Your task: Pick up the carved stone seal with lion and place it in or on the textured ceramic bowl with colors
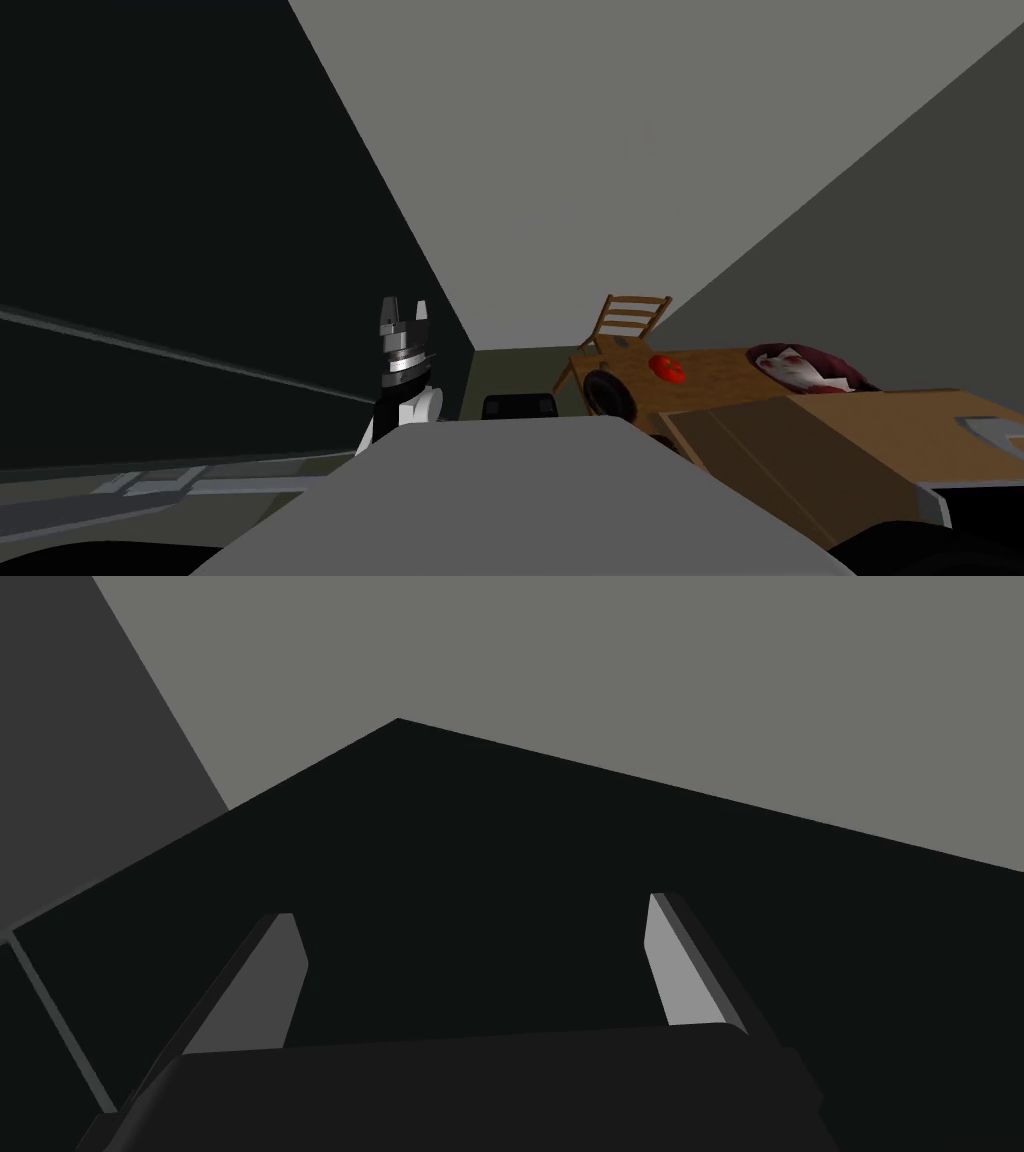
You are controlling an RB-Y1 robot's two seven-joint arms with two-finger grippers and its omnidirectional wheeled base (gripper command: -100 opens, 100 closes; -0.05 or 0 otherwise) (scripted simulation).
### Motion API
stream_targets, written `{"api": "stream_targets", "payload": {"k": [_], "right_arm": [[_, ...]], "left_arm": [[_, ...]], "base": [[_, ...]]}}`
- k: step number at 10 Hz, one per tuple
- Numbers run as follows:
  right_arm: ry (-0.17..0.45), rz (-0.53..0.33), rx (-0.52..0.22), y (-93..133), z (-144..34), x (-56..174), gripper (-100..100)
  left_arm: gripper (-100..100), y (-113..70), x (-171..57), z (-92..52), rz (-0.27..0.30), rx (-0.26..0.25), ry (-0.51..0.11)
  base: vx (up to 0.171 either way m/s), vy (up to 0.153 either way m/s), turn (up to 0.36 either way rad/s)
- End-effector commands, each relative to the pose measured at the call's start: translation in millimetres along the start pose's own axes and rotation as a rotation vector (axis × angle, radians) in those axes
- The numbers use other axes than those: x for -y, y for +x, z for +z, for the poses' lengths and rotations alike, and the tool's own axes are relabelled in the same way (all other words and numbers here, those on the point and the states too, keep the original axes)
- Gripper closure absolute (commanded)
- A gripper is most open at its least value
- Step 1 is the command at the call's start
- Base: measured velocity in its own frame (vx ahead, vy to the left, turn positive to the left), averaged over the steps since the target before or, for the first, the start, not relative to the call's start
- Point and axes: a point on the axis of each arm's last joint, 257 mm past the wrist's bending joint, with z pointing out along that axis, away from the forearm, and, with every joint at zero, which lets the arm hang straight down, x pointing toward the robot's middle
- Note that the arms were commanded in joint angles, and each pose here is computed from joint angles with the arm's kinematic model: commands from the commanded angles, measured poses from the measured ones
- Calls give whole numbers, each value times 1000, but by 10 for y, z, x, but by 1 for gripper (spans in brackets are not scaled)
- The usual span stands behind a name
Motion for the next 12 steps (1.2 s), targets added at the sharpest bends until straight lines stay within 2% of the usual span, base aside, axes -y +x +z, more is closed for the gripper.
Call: {"api": "stream_targets", "payload": {"k": [1, 2, 3, 4, 5, 6, 7, 9, 10, 11, 12], "right_arm": [[-29, 99, 44, -124, 94, -105, 100], [-28, 120, 52, -143, 93, -101, 100], [-58, 197, 87, -258, 157, -201, 100], [-58, 221, 95, -281, 155, -194, 100], [-93, 300, 130, -400, 219, -300, 100], [-92, 327, 139, -425, 216, -291, 100], [-132, 405, 171, -547, 281, -401, 100], [-132, 443, 184, -582, 276, -385, 100], [-177, 536, 217, -715, 339, -493, 100], [-178, 562, 227, -740, 334, -479, 100], [-225, 641, 254, -863, 398, -591, 100]], "left_arm": [[0, 0, 0, 0, 0, 0, 0], [0, 0, 0, 0, 0, 0, 0], [0, 0, 0, 0, 0, 0, 0], [0, 0, 0, 0, 0, 0, 0], [0, 0, 0, 0, 0, 0, 0], [0, 0, 0, 0, 0, 0, 0], [0, 0, 0, 0, 0, 0, 0], [0, 0, 0, 0, 0, 0, 0], [0, 0, 0, -1, 0, 0, 0], [0, 0, 0, 0, 0, 0, 0], [0, 0, 0, 0, 0, 0, 0]], "base": [[-135, 16, 38], [-113, 17, 33], [-124, 16, 66], [-109, 22, 40], [-126, 46, 44], [-125, 49, 42], [-149, 23, 58], [-88, 11, 15], [-118, 22, 58], [-113, 30, 51], [-144, 33, 43]]}}
